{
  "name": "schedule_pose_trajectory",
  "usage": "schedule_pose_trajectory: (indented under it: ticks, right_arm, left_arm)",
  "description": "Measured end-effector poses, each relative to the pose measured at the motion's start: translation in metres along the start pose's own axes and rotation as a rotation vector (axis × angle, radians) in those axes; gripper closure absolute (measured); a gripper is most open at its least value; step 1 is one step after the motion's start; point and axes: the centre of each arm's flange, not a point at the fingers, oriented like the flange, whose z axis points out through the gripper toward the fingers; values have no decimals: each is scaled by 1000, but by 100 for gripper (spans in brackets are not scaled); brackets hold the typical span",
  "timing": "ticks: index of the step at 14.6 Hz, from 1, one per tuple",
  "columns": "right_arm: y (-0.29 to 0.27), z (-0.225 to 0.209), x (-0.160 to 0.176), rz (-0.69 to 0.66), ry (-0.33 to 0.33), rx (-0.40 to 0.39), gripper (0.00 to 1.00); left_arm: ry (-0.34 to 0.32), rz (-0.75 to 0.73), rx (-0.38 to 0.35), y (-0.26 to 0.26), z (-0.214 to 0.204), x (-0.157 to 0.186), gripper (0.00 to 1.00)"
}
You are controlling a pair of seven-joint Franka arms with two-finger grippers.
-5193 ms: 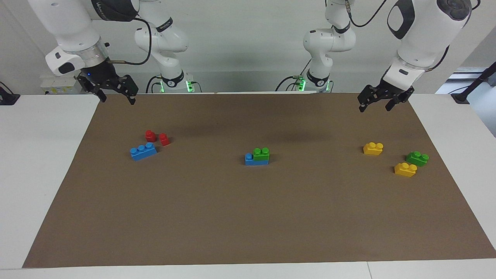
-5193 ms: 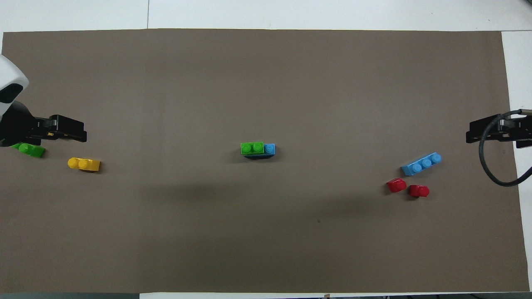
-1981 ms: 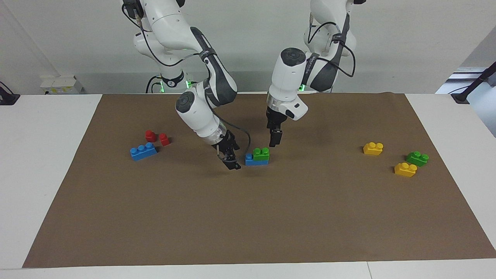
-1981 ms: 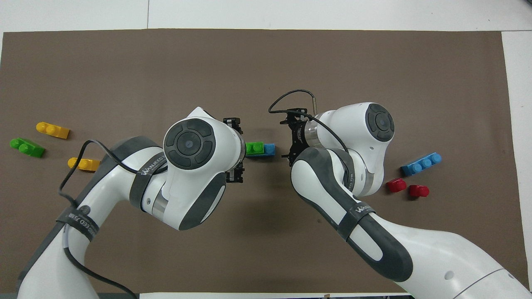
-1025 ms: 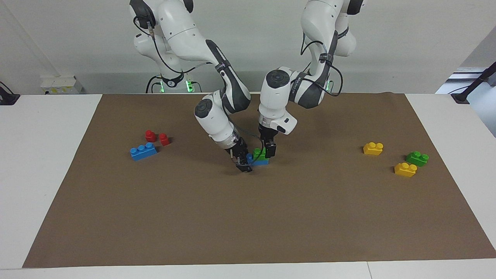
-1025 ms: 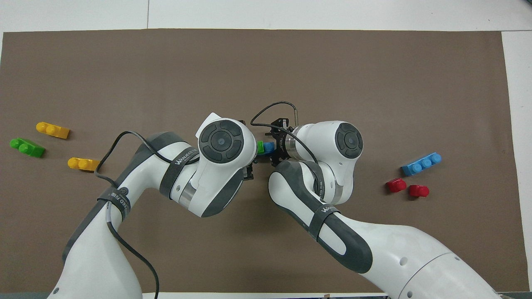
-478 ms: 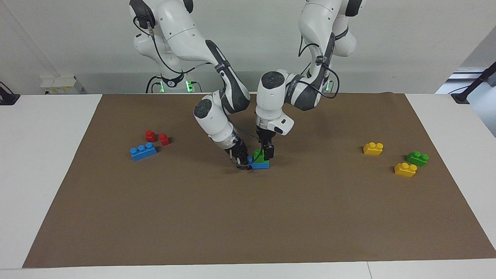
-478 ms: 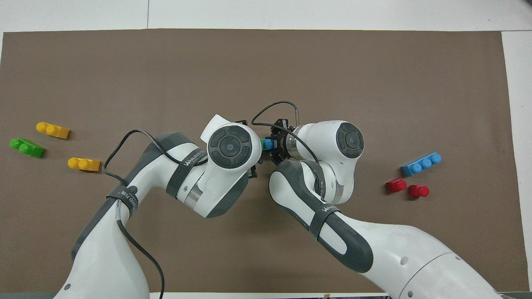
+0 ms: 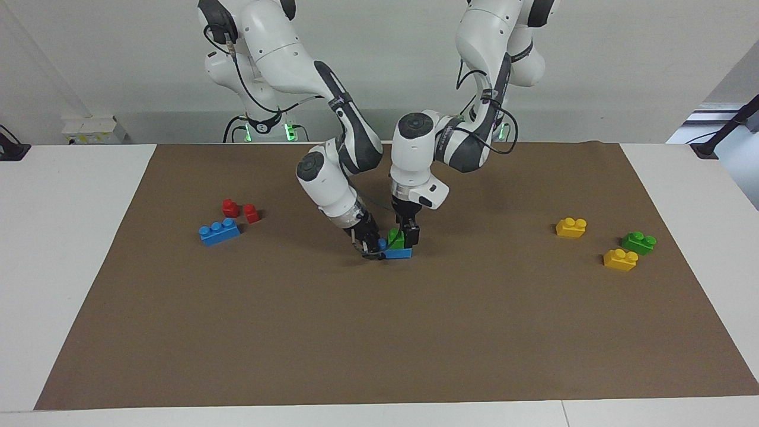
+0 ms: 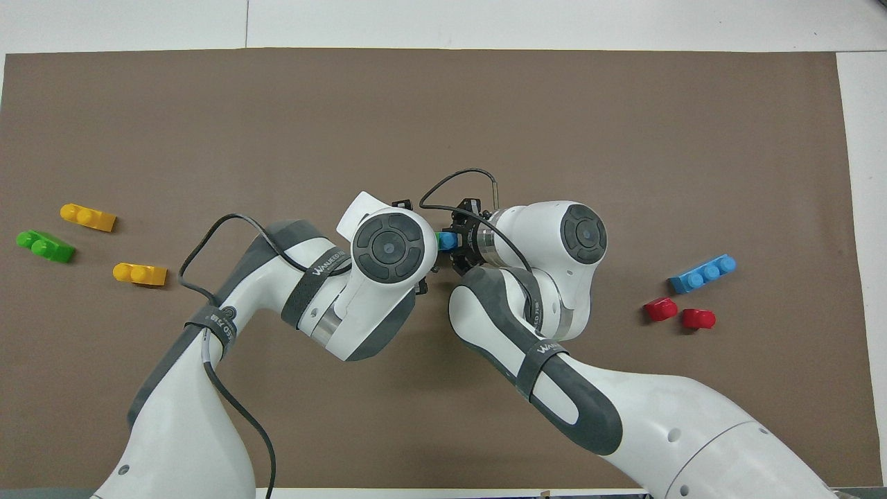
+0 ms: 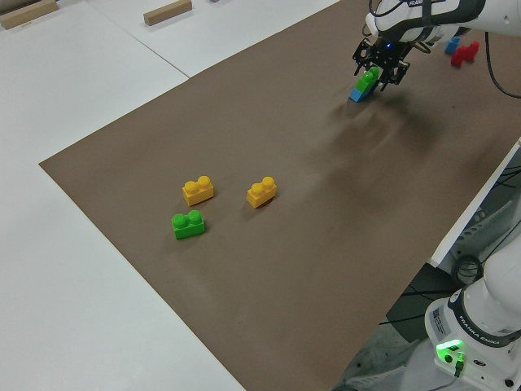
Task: Remove green block with left arm and hold with right
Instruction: 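Hold the green and blue bricks firmly with both grippers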
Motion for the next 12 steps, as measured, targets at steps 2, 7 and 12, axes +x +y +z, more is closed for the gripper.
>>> schedule_pose_trajectory:
  ticks: [2,7,12]
  right_arm:
    - [0,0,0,0,0,0,66]
    - [0,0,0,0,0,0,66]
    - [0,0,0,0,0,3,66]
  left_arm:
    - [12,21,-11,-2,1,-2,22]
    - [24,67,-57,-2,-3,-7,66]
    - [22,66,-60,-2,-6,-7,66]
